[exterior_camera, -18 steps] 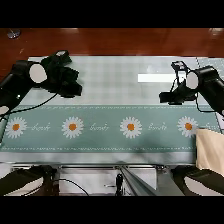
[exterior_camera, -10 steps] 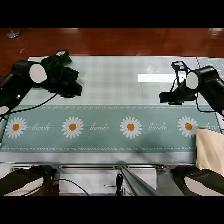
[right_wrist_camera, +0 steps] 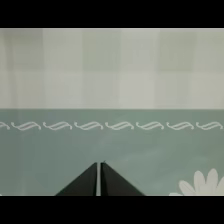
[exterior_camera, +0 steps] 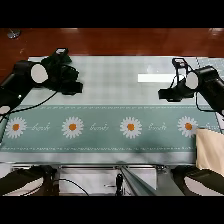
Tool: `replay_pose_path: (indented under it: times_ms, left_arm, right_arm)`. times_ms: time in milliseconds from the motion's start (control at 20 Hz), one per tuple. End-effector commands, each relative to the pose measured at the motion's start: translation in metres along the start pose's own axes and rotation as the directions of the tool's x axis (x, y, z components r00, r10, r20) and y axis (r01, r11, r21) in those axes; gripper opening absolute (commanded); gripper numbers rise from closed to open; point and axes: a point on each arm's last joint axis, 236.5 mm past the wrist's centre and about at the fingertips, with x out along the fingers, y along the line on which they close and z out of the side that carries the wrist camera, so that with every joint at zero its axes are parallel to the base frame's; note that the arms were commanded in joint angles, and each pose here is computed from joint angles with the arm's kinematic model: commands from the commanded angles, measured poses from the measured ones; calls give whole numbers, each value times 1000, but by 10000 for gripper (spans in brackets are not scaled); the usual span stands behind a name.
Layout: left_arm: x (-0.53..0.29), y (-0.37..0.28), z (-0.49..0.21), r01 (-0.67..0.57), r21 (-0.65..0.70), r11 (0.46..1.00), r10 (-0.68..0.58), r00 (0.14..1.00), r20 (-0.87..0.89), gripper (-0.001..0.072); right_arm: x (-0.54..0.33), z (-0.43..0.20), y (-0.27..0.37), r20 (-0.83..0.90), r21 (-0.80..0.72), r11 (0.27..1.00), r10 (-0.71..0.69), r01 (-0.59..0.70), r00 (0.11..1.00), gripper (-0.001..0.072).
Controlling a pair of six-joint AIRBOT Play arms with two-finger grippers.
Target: Fold the shirts.
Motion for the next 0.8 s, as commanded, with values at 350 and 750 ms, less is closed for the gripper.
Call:
replay_pose_path:
  times_ms: [350, 750]
  left_arm:
    - [-43, 162, 151, -368, -42, 929, 331, 774, 539, 699]
    - [78, 253, 117, -404, -142, 904, 426, 883, 198, 698]
  right_arm:
    - [-1, 16, -18, 68, 0, 997, -80, 81, 994, 624]
    - [0, -1, 0, -3, 52, 999, -4, 4, 1000, 623]
